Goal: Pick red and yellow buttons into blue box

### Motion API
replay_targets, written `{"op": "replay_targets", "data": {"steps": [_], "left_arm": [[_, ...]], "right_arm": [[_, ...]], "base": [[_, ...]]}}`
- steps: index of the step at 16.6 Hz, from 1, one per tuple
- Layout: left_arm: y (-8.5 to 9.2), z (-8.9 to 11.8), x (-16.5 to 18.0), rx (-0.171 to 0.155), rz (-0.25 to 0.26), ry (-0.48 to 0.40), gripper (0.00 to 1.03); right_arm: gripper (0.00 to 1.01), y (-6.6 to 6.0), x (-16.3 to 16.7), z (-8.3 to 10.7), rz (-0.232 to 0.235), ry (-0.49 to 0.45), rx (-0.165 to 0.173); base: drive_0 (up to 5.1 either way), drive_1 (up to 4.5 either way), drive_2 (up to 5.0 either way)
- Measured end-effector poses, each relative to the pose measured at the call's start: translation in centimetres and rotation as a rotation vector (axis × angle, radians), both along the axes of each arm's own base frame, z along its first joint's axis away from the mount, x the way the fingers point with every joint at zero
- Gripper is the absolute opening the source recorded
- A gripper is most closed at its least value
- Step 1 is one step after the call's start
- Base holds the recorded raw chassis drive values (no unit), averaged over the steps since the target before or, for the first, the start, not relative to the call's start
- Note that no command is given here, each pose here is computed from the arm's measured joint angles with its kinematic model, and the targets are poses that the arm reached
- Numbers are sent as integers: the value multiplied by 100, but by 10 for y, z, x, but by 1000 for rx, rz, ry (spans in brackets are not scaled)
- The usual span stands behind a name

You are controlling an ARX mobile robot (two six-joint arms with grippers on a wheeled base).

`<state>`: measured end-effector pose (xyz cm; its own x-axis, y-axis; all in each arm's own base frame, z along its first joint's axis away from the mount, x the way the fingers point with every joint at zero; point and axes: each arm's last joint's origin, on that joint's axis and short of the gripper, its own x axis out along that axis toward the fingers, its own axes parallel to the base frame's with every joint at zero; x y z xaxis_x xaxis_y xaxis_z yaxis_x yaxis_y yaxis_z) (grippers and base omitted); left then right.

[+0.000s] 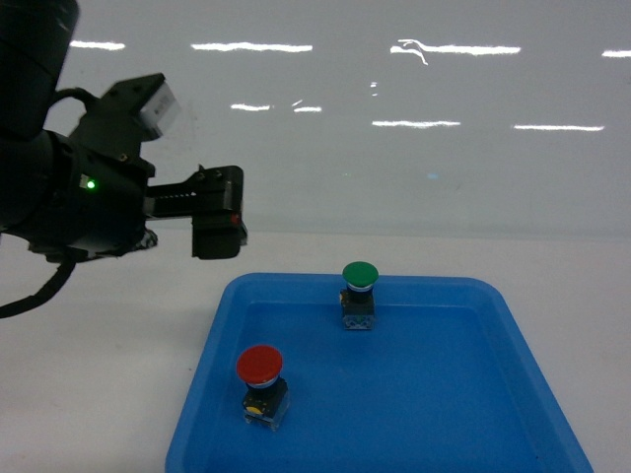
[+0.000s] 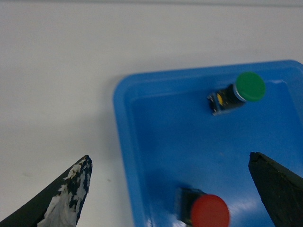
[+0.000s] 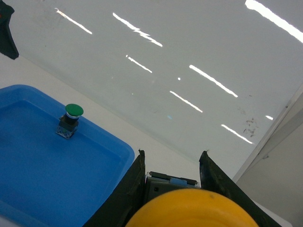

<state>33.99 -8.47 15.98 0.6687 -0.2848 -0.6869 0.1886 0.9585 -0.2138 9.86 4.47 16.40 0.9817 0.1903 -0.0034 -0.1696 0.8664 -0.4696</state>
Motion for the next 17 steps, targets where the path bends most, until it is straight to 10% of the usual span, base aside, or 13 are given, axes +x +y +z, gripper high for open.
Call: {"op": "replay_targets", "data": {"steps": [7,17], "left_arm": [[-45,7,-30,25,-108,51,98],[-30,-56,-3,176,-180,108,98]], "right_arm": [[29,0,0,0,0,0,0],[29,0,0,0,0,0,0]], "base": [[0,0,0],[0,0,0]]}}
